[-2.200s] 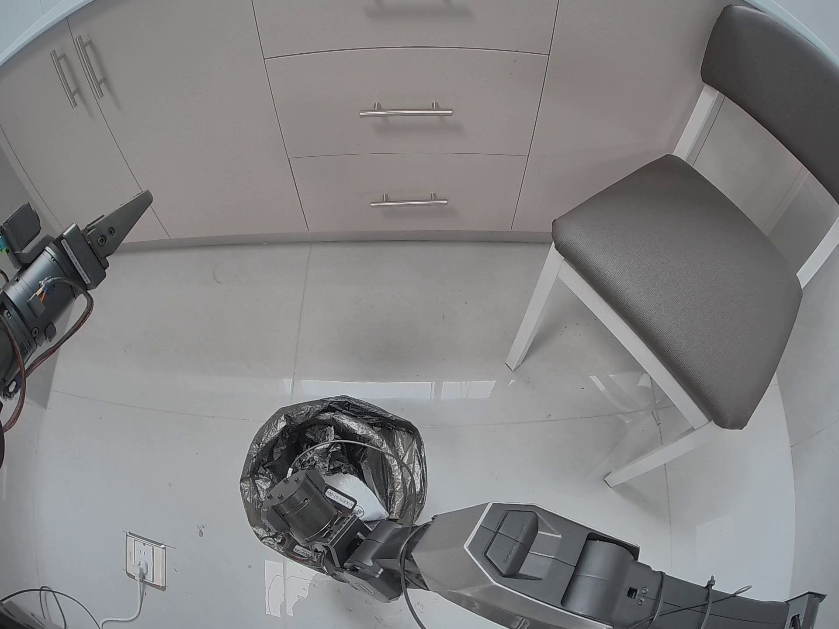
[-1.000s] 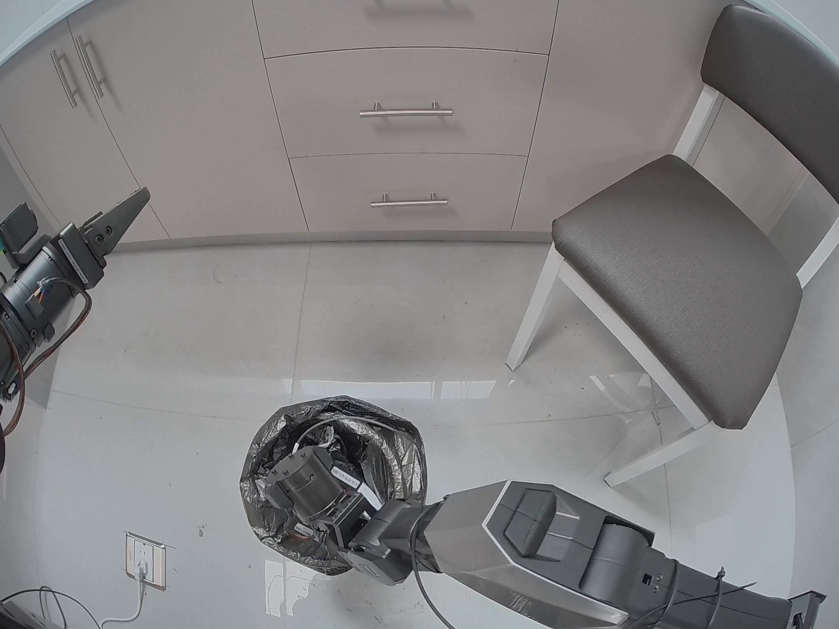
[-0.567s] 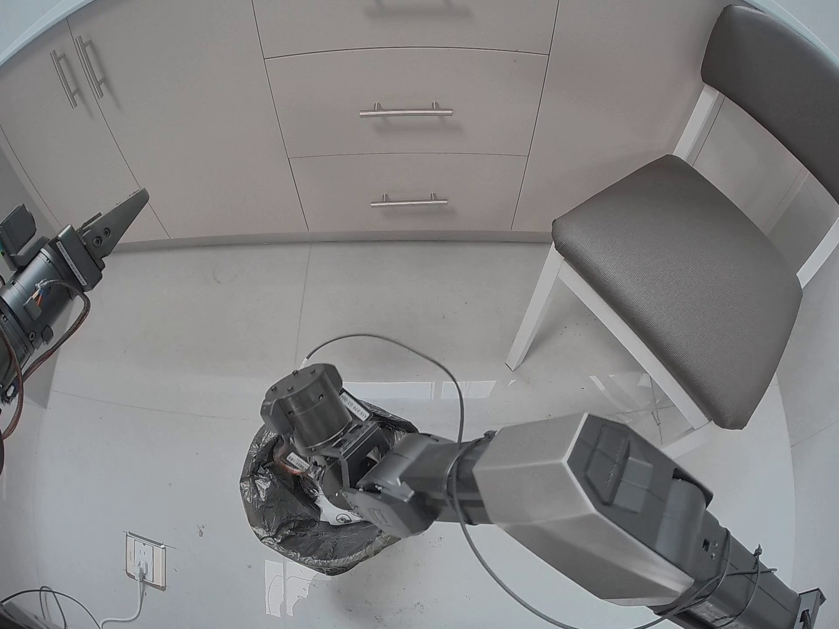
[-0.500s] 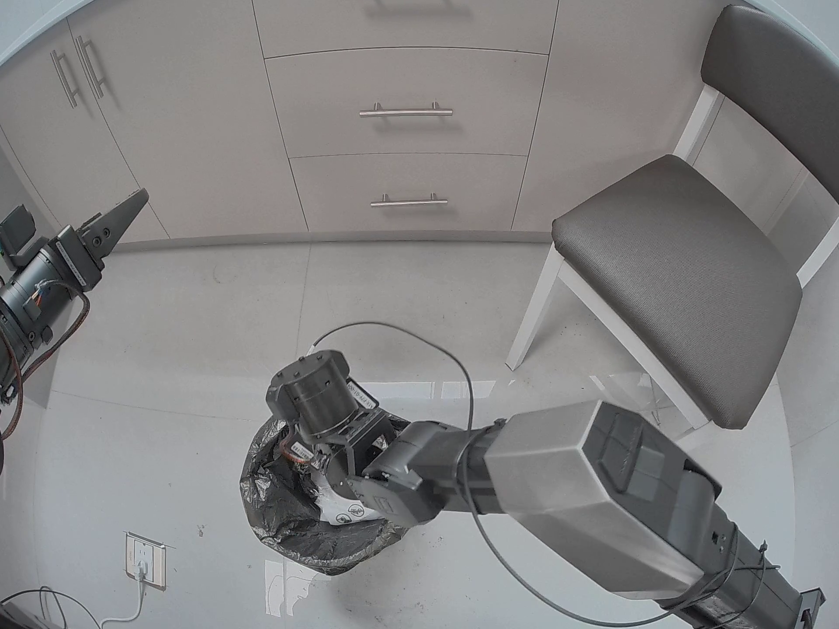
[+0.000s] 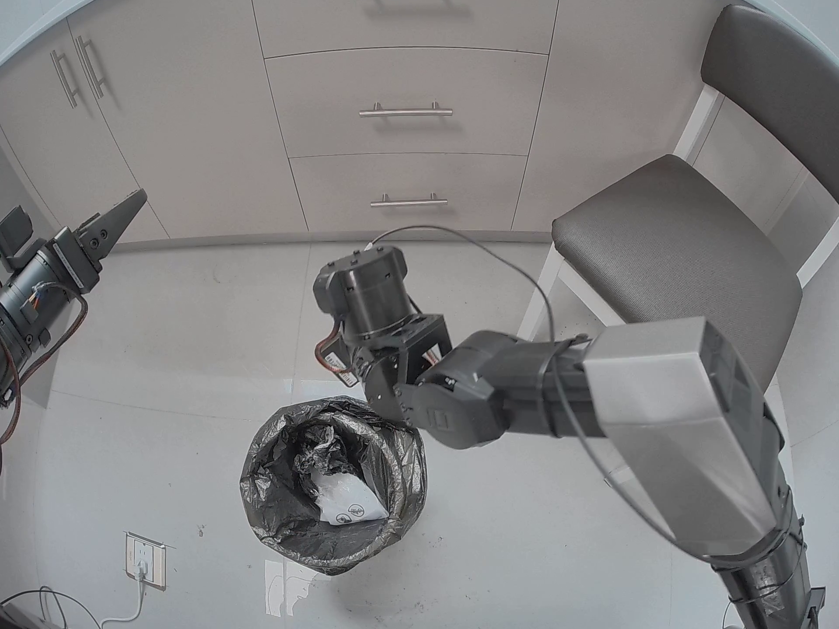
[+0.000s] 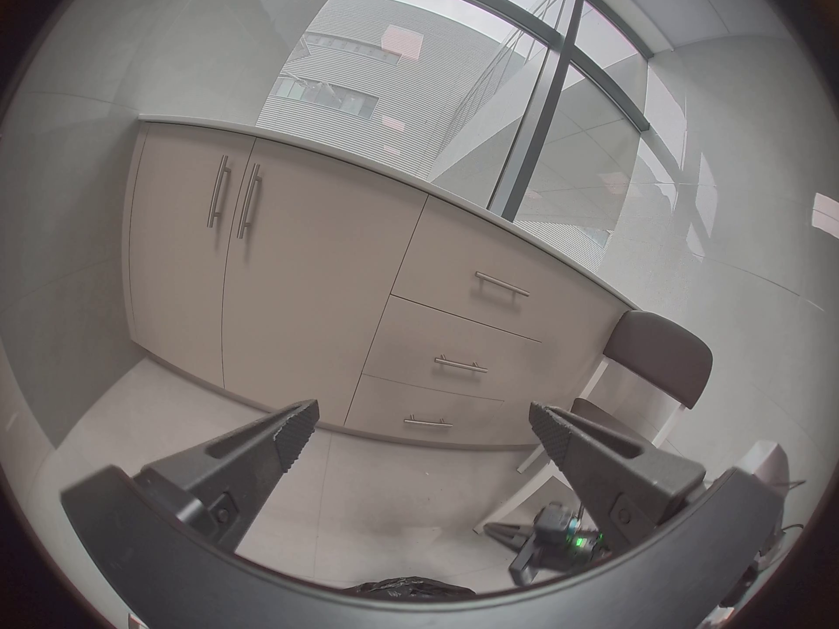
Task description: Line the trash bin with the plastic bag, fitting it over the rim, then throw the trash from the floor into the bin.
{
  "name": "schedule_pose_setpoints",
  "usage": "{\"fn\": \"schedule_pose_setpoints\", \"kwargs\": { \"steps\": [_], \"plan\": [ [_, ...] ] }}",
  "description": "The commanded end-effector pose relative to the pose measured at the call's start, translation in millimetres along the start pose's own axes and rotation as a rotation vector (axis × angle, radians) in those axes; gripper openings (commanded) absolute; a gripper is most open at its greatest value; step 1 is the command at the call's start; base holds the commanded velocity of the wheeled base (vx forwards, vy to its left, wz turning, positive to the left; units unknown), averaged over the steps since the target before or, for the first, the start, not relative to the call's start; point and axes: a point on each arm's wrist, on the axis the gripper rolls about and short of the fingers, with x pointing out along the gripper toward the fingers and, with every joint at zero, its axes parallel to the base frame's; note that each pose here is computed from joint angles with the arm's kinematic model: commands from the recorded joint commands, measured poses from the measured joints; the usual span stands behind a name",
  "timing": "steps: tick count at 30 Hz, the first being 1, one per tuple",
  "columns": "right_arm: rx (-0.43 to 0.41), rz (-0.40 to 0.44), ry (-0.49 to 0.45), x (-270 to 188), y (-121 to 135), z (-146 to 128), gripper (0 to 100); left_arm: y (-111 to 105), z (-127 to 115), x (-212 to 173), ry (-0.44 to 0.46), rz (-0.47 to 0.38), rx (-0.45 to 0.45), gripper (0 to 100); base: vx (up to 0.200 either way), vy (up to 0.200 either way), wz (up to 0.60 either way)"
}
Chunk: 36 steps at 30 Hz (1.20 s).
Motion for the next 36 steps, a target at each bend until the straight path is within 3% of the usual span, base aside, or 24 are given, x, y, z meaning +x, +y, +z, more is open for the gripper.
{"fn": "schedule_pose_setpoints", "kwargs": {
  "steps": [1,4,6,10,14,15,20,22,23,24,28,31,34,36],
  "plan": [
    [0.041,-0.105,0.004,-22.0,-62.5,29.9,0,-12.9,0.9,-10.1,-0.006,-0.047,0.014,100,0.0,0.0,0.0],
    [0.046,-0.131,0.014,-29.6,-78.5,36.1,0,-15.9,-2.5,-12.8,0.005,-0.059,0.036,100,0.0,0.0,0.0],
    [0.042,-0.181,0.06,-45.4,-112.2,43.4,0,-22.9,-7.2,-21.0,0.016,-0.085,0.094,100,0.0,0.0,0.0],
    [0.013,-0.218,0.142,-68.2,-144.8,47.1,0,-25.7,-5.5,-28.4,0.007,-0.09,0.177,100,0.0,0.0,0.0],
    [-0.002,-0.229,0.174,-81.8,-155.8,49.6,0,-25.5,-5.1,-30.2,0.011,-0.083,0.223,100,0.0,0.0,0.0],
    [-0.036,-0.255,0.238,-100.9,-170.5,50.1,0,-27.3,-4.4,-37.3,0.032,-0.076,0.259,100,0.0,0.0,0.0],
    [-0.092,-0.303,0.337,-152.9,-202.9,53.6,0,-34.5,-1.6,-62.3,0.098,-0.063,0.34,100,0.0,0.0,0.0],
    [-0.092,-0.303,0.337,-152.9,-202.9,53.6,0,-34.5,-1.6,-62.3,0.098,-0.063,0.34,100,0.0,0.0,0.0],
    [-0.14,-0.293,0.402,-198.3,-225.7,51.5,0,-38.7,-3.7,-82.7,0.171,-0.05,0.406,100,0.0,0.0,0.0],
    [-0.153,-0.289,0.423,-212.6,-232.8,49.7,0,-39.5,-4.7,-89.0,0.194,-0.043,0.413,100,0.0,0.0,0.0],
    [-0.14,-0.308,0.505,-255.8,-262.4,36.7,0,-42.4,-8.2,-112.5,0.266,-0.01,0.401,100,0.0,0.0,0.0],
    [-0.116,-0.354,0.626,-305.6,-296.9,14.7,0,-46.3,-15.3,-139.1,0.315,0.04,0.384,100,0.0,0.0,0.0],
    [-0.114,-0.363,0.66,-318.5,-304.2,8.6,0,-47.5,-17.8,-146.6,0.317,0.057,0.385,100,0.0,0.0,0.0],
    [-0.079,-0.419,0.726,-368.9,-324.0,-8.3,0,-58.0,-28.6,-188.2,0.242,0.049,0.407,100,0.0,0.0,0.0]
  ]
}}
